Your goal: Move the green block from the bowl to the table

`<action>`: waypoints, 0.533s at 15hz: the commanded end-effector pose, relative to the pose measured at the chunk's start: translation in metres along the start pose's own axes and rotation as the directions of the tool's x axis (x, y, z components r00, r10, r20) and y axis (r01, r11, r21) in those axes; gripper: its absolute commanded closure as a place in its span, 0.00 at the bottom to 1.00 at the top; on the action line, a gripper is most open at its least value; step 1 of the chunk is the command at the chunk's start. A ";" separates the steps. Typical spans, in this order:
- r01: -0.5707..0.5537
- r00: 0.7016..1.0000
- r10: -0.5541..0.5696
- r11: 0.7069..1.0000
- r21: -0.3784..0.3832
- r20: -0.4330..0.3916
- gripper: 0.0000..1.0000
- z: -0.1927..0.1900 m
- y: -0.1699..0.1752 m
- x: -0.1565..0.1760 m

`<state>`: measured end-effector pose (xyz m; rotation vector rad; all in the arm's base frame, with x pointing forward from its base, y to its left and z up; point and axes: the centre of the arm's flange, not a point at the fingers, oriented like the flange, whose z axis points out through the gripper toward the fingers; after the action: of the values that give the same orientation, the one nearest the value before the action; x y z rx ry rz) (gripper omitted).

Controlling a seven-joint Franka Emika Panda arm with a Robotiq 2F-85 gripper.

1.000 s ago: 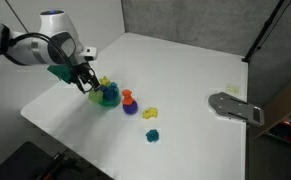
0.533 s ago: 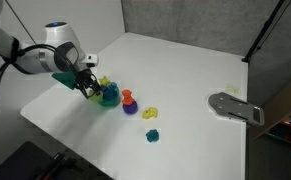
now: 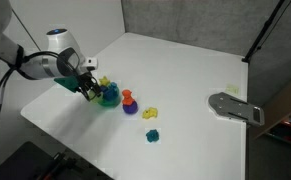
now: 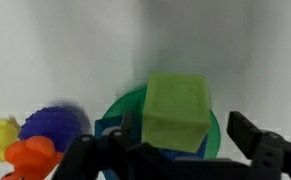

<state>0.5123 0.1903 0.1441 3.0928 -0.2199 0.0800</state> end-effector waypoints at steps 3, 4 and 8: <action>-0.027 0.999 0.027 1.000 -0.002 -0.024 0.53 -0.007 -0.004 0.007; -0.031 0.999 0.031 1.000 -0.003 -0.029 0.59 -0.011 -0.004 0.007; -0.057 0.997 0.058 0.998 0.027 -0.051 0.71 -0.050 0.000 0.009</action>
<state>0.5198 0.1917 0.1580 3.0955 -0.2482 0.1272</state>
